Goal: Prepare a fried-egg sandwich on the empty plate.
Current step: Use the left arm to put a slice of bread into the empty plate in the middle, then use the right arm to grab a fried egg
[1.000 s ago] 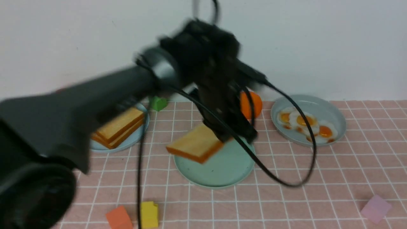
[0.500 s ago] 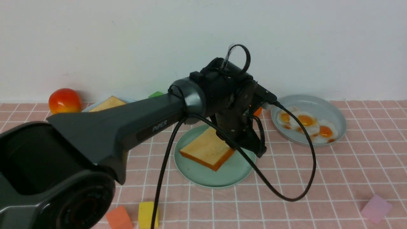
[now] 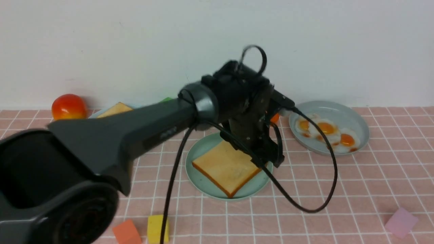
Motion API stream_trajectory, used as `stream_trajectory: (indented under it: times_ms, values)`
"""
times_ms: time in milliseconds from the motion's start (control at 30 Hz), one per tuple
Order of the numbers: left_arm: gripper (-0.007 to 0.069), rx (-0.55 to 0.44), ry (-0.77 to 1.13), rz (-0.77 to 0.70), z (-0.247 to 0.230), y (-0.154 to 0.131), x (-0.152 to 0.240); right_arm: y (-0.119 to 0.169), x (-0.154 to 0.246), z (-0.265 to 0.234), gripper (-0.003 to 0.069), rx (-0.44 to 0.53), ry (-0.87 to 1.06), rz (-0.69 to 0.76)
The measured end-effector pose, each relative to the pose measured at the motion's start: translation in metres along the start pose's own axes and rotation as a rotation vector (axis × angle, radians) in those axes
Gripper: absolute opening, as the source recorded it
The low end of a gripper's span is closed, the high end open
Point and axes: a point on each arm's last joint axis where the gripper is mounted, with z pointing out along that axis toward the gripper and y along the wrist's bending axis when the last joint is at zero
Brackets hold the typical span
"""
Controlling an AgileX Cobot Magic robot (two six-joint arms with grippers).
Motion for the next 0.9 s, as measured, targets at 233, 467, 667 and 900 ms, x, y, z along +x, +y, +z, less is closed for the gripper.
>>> stream_trajectory:
  times_ms: [233, 467, 667, 900]
  values:
    - [0.0195, 0.006, -0.137, -0.108, -0.149, 0.012, -0.001, -0.012, -0.020, 0.042, 0.0004, -0.007, 0.156, 0.040]
    - [-0.0013, 0.075, -0.318, -0.185, -0.291, 0.018, 0.050, -0.037, -0.044, 0.115, 0.0006, 0.040, 0.289, 0.036]
    - [-0.0013, 0.189, -0.393, -0.216, -0.335, 0.007, 0.137, -0.062, -0.050, 0.191, 0.0009, 0.091, 0.374, 0.038]
    - [-0.0013, 0.211, -0.620, -0.284, -0.321, -0.002, 0.260, -0.086, -0.050, 0.273, 0.0027, 0.107, 0.523, 0.042]
